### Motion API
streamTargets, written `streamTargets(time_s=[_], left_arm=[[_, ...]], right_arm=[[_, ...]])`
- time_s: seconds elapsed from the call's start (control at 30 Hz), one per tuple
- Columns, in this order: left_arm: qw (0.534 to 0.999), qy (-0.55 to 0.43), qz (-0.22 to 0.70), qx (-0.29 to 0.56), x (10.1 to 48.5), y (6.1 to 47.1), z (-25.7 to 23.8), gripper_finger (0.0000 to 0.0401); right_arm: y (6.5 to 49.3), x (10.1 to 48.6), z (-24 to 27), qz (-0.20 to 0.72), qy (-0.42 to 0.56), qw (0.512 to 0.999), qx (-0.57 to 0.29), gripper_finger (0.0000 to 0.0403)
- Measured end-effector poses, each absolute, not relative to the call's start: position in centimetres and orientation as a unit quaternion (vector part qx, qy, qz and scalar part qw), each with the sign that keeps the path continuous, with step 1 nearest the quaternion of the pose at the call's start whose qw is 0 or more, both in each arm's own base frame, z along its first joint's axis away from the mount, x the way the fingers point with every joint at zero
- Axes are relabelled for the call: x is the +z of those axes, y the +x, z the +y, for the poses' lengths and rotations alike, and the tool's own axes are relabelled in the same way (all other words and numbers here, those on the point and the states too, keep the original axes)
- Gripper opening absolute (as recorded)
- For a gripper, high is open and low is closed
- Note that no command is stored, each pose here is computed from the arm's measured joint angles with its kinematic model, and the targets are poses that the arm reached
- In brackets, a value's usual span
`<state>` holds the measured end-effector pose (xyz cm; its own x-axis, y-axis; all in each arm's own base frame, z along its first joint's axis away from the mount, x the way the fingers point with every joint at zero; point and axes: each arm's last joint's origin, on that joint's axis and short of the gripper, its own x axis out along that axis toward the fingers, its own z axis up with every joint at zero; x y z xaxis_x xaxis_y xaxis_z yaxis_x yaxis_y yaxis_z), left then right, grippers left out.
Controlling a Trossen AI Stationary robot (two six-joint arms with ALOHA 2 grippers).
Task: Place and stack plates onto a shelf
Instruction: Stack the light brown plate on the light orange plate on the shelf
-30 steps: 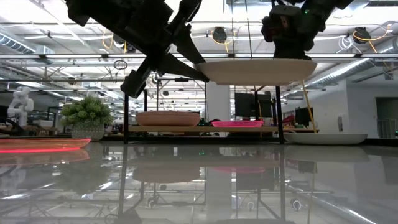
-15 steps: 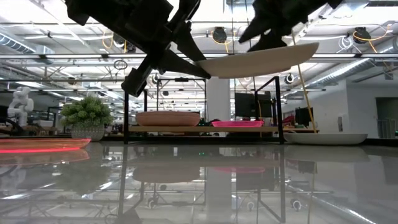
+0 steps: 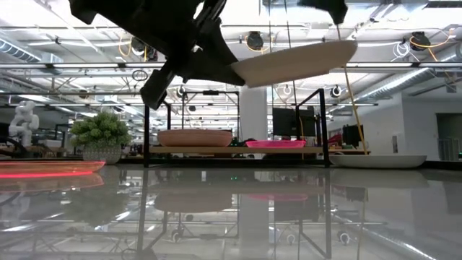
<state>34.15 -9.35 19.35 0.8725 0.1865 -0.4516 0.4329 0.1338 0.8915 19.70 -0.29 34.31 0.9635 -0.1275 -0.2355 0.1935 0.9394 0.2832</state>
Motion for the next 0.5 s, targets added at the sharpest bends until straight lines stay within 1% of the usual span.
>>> streamTargets(time_s=[0.07, 0.23, 0.4, 0.5], left_arm=[[0.717, 0.650, 0.243, -0.060, 19.5, 34.2, -9.3, 0.0044], [0.723, 0.644, 0.248, -0.012, 20.6, 34.0, -8.9, 0.0044], [0.751, 0.610, 0.250, 0.043, 22.5, 33.4, -8.0, 0.0044], [0.771, 0.583, 0.245, 0.078, 24.0, 32.9, -7.1, 0.0044]], right_arm=[[19.7, 34.3, 0.9, 0.111, 0.144, 0.982, -0.057, 0.0241], [20.4, 33.9, 3.7, 0.118, 0.108, 0.986, -0.036, 0.0240], [20.7, 34.0, 6.4, 0.091, 0.069, 0.993, -0.005, 0.0240], [20.6, 34.2, 7.8, 0.076, 0.039, 0.996, -0.002, 0.0240]])
